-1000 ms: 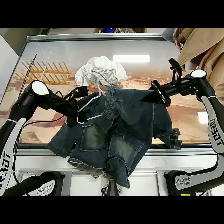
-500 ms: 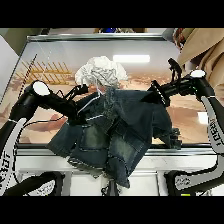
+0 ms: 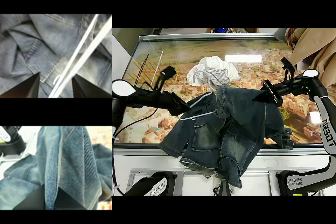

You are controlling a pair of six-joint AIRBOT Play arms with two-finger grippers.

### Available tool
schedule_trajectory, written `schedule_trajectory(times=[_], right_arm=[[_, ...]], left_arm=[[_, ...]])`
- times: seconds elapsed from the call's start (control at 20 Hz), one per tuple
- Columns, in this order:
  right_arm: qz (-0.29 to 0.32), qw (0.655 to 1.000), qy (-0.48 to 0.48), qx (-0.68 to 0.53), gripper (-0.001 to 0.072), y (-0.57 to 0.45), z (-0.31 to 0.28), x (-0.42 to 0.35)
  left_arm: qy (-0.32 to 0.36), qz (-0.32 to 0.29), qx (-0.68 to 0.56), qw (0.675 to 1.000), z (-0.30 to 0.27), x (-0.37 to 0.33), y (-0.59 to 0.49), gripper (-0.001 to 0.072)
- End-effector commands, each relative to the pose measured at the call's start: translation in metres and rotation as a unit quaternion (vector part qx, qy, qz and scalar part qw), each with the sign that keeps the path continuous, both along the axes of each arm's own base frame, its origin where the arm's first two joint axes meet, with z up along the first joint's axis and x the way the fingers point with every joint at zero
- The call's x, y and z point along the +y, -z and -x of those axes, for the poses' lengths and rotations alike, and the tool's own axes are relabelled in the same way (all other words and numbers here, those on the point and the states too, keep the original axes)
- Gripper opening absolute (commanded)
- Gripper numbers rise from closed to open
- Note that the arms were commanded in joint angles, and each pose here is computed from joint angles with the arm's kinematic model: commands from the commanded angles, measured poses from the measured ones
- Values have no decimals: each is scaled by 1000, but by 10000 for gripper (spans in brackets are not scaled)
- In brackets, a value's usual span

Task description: Fold the clothes and pants, and hang the long-sleeved shirts on hangers.

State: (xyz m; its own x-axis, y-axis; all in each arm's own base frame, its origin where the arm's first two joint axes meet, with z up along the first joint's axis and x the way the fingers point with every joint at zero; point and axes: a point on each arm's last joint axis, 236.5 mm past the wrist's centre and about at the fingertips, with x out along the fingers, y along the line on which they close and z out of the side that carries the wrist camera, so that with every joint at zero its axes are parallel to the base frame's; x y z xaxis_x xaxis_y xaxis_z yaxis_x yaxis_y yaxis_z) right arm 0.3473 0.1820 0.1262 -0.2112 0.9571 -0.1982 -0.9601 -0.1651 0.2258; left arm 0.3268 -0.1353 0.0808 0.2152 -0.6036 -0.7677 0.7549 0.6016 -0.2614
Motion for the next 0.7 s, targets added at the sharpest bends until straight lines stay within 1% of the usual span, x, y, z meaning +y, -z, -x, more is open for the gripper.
schedule_trajectory(times=[0.0,0.1,0.25,0.45,0.55,0.65], right_arm=[[2,1000,4,-8,26,-5,1,-1],[9,999,22,-22,25,-19,1,-5],[18,997,51,-48,25,-46,5,-18],[33,993,93,-70,25,-80,16,-35],[39,988,119,-88,25,-94,16,-40],[31,985,134,-105,25,-107,17,-42]], left_arm=[[-83,12,-63,994,-14,21,-41,387],[-164,24,-118,979,-25,47,-78,387],[-242,37,-151,958,-20,76,-112,386],[-299,48,-175,937,-7,99,-137,386],[-334,67,-153,928,-1,102,-132,386],[-352,85,-104,927,10,94,-105,387]])
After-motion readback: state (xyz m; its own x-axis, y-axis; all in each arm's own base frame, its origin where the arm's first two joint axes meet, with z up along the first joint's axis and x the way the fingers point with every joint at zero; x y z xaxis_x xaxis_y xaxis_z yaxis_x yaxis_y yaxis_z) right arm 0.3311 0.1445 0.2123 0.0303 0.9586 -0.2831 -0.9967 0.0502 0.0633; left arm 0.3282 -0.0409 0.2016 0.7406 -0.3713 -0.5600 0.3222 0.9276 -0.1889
